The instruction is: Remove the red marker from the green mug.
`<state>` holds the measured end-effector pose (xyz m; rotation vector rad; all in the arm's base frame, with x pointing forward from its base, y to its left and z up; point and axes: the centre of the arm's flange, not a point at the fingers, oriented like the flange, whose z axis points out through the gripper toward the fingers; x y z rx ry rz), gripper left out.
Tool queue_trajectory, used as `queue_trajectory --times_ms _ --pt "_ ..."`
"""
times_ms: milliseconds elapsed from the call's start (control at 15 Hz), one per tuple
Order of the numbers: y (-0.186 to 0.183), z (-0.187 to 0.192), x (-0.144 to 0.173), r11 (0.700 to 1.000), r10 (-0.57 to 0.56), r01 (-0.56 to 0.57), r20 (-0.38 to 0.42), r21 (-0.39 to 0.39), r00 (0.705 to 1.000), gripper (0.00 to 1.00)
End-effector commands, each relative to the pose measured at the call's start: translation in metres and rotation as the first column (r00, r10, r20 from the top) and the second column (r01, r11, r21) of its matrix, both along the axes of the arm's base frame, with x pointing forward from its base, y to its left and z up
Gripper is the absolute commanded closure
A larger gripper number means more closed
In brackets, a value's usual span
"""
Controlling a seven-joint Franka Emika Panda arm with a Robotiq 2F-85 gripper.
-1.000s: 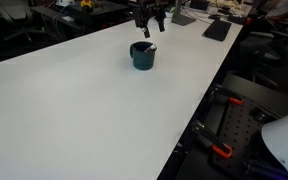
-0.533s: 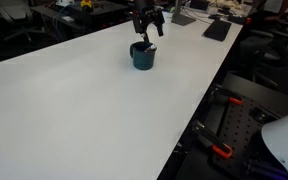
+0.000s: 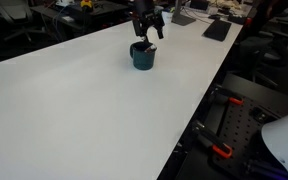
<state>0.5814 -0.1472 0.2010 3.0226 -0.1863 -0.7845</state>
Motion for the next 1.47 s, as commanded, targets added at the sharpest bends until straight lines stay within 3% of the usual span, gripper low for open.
queue_trajectory --times_ms 0,200,267,333,467,1000,1400 --pt "0.0002 -0.0017 0.0011 1.0 -0.008 0.008 -0.008 0.0 1.0 0.0" --pt "0.0004 -0.0056 0.0006 1.0 -0.01 0.01 -0.016 0.001 1.0 0.0" --pt "0.0004 -0.0067 0.0004 1.0 -0.012 0.012 -0.019 0.002 1.0 0.04" --pt "0.0003 -0.0076 -0.0002 1.0 -0.008 0.008 -0.014 0.006 1.0 0.28" --pt "0.0004 -0.009 -0.0007 1.0 -0.009 0.009 -0.02 0.007 1.0 0.32" --pt "0.0005 -0.0105 -0.0017 1.0 -0.011 0.011 -0.018 0.01 1.0 0.93" --pt "0.0016 -0.0082 -0.0018 1.0 -0.011 0.012 -0.018 0.023 1.0 0.94"
